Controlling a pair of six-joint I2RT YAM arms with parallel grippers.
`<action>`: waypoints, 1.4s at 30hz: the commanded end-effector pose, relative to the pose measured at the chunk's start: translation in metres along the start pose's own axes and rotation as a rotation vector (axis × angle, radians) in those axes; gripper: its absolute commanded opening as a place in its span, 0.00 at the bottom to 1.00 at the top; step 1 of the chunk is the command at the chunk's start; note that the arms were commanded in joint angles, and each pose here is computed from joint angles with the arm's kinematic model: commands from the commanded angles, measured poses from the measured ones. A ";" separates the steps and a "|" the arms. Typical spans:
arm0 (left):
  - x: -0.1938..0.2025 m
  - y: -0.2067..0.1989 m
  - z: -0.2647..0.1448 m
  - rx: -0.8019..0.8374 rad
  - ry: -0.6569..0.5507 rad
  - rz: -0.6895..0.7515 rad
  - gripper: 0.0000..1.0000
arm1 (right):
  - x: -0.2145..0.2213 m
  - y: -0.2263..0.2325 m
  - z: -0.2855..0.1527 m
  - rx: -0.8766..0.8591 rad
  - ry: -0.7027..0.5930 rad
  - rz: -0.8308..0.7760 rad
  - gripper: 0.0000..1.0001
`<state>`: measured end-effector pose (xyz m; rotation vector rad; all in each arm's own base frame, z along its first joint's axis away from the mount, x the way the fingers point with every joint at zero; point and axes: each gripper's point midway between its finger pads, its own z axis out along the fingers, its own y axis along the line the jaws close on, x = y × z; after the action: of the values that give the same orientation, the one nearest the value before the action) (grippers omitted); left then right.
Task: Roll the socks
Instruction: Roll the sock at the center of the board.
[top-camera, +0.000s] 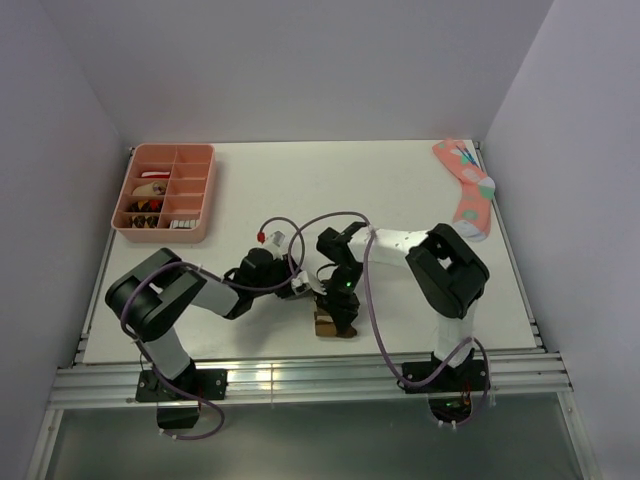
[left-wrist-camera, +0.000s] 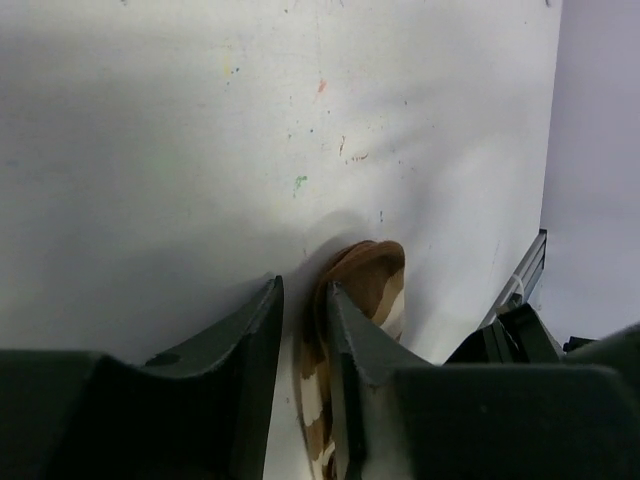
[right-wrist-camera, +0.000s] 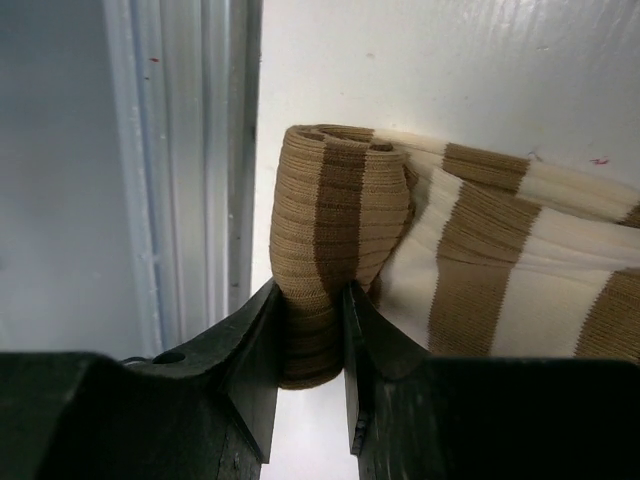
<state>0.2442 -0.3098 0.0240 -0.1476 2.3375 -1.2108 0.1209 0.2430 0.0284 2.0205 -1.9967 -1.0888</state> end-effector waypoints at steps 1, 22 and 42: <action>-0.005 0.009 -0.009 -0.021 -0.054 0.013 0.32 | 0.008 0.016 0.001 -0.105 0.027 0.073 0.17; 0.015 0.010 -0.087 0.065 -0.170 0.100 0.31 | 0.000 -0.013 0.003 -0.135 0.017 0.253 0.18; 0.069 -0.078 -0.061 0.156 0.009 0.679 0.45 | 0.001 -0.024 0.005 -0.194 0.069 0.375 0.18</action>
<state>0.1418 -0.3230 0.0855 0.5451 2.0523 -1.0808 0.1249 0.2464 0.0273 1.4178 -2.0223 -1.1053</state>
